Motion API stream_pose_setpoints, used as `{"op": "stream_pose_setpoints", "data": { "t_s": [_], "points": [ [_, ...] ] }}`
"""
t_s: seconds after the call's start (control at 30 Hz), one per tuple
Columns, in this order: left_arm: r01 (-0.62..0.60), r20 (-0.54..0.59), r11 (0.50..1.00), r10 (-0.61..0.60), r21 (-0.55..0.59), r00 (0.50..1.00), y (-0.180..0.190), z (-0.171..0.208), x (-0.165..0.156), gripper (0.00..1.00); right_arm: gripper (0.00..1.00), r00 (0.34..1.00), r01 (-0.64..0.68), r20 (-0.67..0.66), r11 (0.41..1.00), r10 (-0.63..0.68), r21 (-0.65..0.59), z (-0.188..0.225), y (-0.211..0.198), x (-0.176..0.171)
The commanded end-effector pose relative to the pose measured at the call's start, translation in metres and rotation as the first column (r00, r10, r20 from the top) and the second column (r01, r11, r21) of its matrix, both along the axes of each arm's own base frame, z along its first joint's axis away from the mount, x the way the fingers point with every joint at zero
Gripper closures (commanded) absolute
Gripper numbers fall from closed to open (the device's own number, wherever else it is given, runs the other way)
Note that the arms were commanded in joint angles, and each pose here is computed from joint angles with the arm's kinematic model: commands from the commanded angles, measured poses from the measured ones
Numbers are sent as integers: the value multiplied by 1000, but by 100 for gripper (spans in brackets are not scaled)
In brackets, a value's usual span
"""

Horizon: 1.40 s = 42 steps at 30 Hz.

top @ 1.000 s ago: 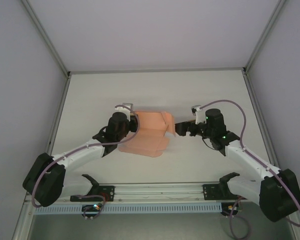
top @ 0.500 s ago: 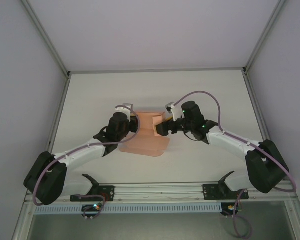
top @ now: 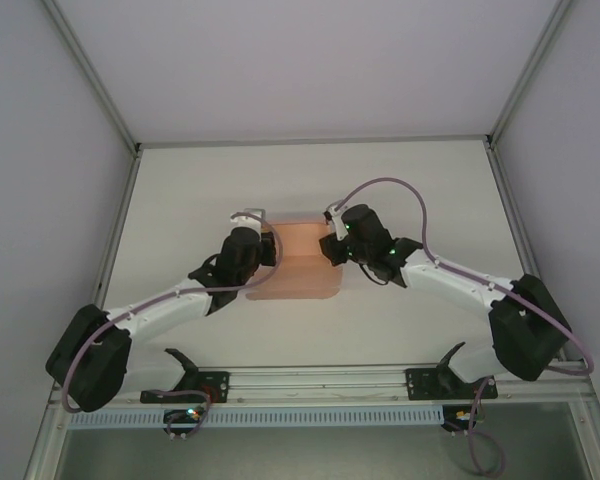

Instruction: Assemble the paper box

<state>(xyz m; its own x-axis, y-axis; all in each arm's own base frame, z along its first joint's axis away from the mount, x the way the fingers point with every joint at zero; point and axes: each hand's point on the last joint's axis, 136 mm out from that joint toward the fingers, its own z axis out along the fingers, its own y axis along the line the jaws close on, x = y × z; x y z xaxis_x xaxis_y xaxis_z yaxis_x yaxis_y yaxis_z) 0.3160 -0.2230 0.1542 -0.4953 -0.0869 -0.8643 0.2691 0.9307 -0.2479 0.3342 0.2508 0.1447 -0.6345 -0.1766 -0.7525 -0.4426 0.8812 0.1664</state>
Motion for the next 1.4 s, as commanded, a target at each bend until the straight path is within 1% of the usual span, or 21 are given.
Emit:
{"op": "stream_pose_setpoints", "data": {
  "t_s": [0.0, 0.1, 0.23, 0.3, 0.4, 0.47, 0.5, 0.53, 0.57, 0.6, 0.63, 0.7, 0.8, 0.87, 0.93, 1.0, 1.03, 1.13, 1.17, 1.27, 1.37],
  "points": [
    [-20, 28, 1000, 20, 17, 999, -12, 11, 5, 100, 93, 983, 181, 2, 976, -182, -121, -12, -24, 15],
    [-42, 48, 999, 40, 22, 998, -19, 17, 5, 100, 100, 957, 287, 20, 943, -288, -171, -17, -36, 25],
    [-68, 64, 998, 67, 15, 996, -28, 25, 6, 100, 100, 901, 434, 86, 869, -426, -238, -18, -57, 35],
    [-73, 63, 997, 71, 18, 995, -33, 29, 7, 100, 100, 857, 514, 138, 812, -496, -276, -17, -70, 39],
    [-83, 49, 997, 82, 7, 995, -38, 29, 9, 100, 100, 789, 613, 162, 743, -593, -270, -16, -81, 41],
    [-78, 39, 997, 78, 0, 996, -42, 28, 11, 100, 100, 770, 639, 176, 735, -614, -229, -13, -79, 44],
    [-80, 37, 997, 80, -5, 996, -44, 28, 12, 100, 100, 766, 642, 184, 740, -616, -200, -12, -76, 46],
    [-73, 31, 997, 73, -4, 997, -46, 26, 12, 100, 100, 787, 615, 183, 769, -589, -173, -11, -68, 49],
    [-61, 28, 998, 61, 2, 998, -49, 25, 13, 100, 100, 849, 518, 204, 843, -487, -143, -9, -50, 55],
    [-59, 26, 998, 59, 5, 998, -50, 26, 13, 100, 100, 896, 408, 240, 905, -373, -118, -7, -32, 58],
    [-55, 22, 998, 54, 7, 998, -51, 26, 13, 100, 100, 914, 341, 270, 935, -305, -98, -3, -21, 58],
    [-54, 24, 998, 54, 15, 998, -50, 28, 13, 100, 100, 931, 239, 306, 966, -199, -98, 4, -11, 55],
    [-56, 29, 998, 56, 2, 998, -50, 30, 13, 100, 100, 934, 198, 332, 964, -130, -179, 10, -14, 54],
    [-49, 30, 999, 49, -9, 998, -51, 30, 14, 100, 99, 934, 205, 333, 959, -132, -197, 14, -19, 52],
    [-49, 30, 999, 50, -14, 998, -51, 30, 14, 100, 79, 942, 153, 322, 976, -97, -153, 19, -14, 47],
    [-52, 31, 999, 52, -12, 998, -51, 30, 14, 100, 67, 950, 98, 305, 992, -69, -80, 27, -11, 39],
    [-49, 29, 999, 49, -14, 998, -51, 30, 14, 100, 63, 952, 71, 300, 996, -53, -48, 32, -9, 35],
    [-45, 33, 999, 46, -19, 998, -50, 31, 13, 100, 57, 957, -10, 291, 999, 0, 34, 42, -6, 23],
    [-44, 33, 999, 44, -21, 998, -50, 31, 13, 100, 54, 956, -27, 294, 998, 7, 64, 50, -7, 18],
    [-40, 30, 999, 41, -24, 999, -50, 30, 14, 100, 38, 955, -88, 290, 991, 54, 105, 59, -6, 7],
    [-30, 31, 999, 31, -29, 999, -52, 31, 13, 100, 37, 959, -92, 276, 990, 60, 106, 61, -13, 2]
  ]
}}
